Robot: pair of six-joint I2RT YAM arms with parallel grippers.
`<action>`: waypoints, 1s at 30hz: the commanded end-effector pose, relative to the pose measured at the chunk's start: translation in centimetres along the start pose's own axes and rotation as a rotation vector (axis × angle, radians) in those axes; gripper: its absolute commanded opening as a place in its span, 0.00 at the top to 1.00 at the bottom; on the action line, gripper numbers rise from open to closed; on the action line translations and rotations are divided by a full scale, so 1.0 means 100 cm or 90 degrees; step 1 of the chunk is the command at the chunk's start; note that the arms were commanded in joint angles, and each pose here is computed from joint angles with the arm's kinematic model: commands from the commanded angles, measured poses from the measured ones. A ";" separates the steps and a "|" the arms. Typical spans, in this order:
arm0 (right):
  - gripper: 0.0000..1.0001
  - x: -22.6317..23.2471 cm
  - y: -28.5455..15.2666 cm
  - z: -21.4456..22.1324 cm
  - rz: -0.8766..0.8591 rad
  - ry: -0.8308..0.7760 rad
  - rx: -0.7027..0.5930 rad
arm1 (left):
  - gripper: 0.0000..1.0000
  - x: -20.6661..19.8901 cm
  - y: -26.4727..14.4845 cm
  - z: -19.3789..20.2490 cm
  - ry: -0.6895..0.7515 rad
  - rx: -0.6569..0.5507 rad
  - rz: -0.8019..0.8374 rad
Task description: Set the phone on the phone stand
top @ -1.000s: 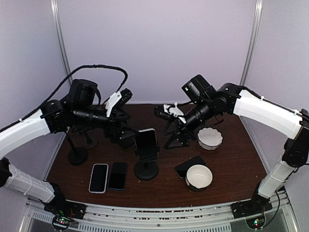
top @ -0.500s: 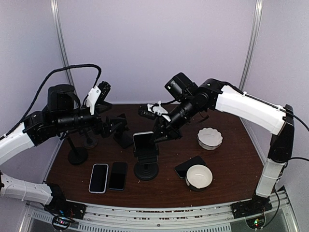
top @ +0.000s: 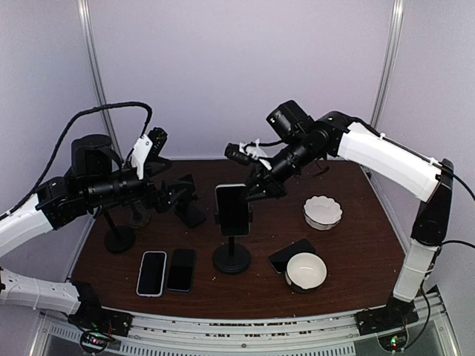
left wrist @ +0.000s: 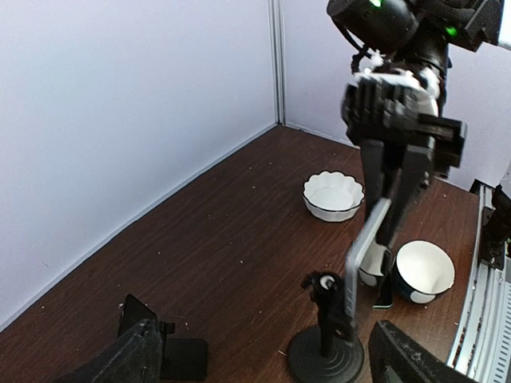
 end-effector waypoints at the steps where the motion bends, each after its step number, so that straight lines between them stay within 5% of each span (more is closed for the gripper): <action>1: 1.00 -0.040 -0.052 -0.018 0.127 -0.007 -0.057 | 0.07 -0.003 -0.003 -0.011 0.024 -0.050 0.012; 12: 1.00 -0.117 -0.113 -0.007 0.270 0.026 -0.068 | 0.07 0.003 0.007 -0.002 0.017 -0.001 -0.013; 30: 1.00 -0.160 -0.121 0.032 0.325 0.080 -0.050 | 0.07 0.005 0.014 0.002 0.013 0.020 -0.024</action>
Point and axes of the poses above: each gripper's point midway between its finger pads, its own y axis out along the fingers, its own x axis along the line the jaws close on, z = x × y, the point moved 6 cm from there along -y, back along the fingers, and after that the axes turned 3 degrees about -y, right-handed, at the moved point
